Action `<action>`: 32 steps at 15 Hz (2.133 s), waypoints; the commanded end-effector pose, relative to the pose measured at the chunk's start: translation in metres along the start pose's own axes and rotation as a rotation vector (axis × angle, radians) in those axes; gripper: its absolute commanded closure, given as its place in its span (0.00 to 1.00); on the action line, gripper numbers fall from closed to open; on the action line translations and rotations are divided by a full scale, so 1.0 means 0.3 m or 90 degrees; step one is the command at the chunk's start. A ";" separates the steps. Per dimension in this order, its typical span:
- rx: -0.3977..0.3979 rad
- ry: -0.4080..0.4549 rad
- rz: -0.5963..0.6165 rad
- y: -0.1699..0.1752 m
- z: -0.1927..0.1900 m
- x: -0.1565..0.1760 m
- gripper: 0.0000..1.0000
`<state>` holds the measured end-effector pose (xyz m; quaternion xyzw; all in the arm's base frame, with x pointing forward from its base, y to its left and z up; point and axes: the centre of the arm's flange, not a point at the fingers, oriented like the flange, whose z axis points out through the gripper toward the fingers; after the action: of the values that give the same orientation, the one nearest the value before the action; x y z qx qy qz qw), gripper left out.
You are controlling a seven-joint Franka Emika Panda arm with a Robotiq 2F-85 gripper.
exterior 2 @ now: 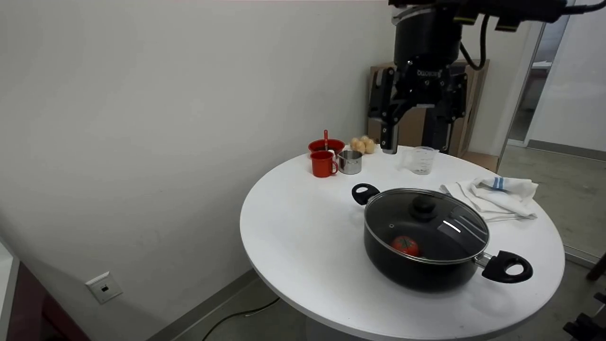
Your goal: Take the lid off the pot and put it on the table, take the toy tomato out of the pot and put it on the table, then use the towel to wipe the table
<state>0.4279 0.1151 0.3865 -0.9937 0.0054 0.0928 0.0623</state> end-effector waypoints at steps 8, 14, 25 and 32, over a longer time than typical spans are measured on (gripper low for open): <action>-0.073 0.037 0.071 0.165 0.230 0.208 0.00; -0.082 0.026 0.100 0.242 0.284 0.220 0.00; -0.168 0.058 0.117 0.316 0.409 0.264 0.00; -0.194 0.126 0.098 0.217 0.442 0.294 0.00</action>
<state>0.4855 0.0565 0.2384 -0.9931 0.0737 0.0188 -0.0895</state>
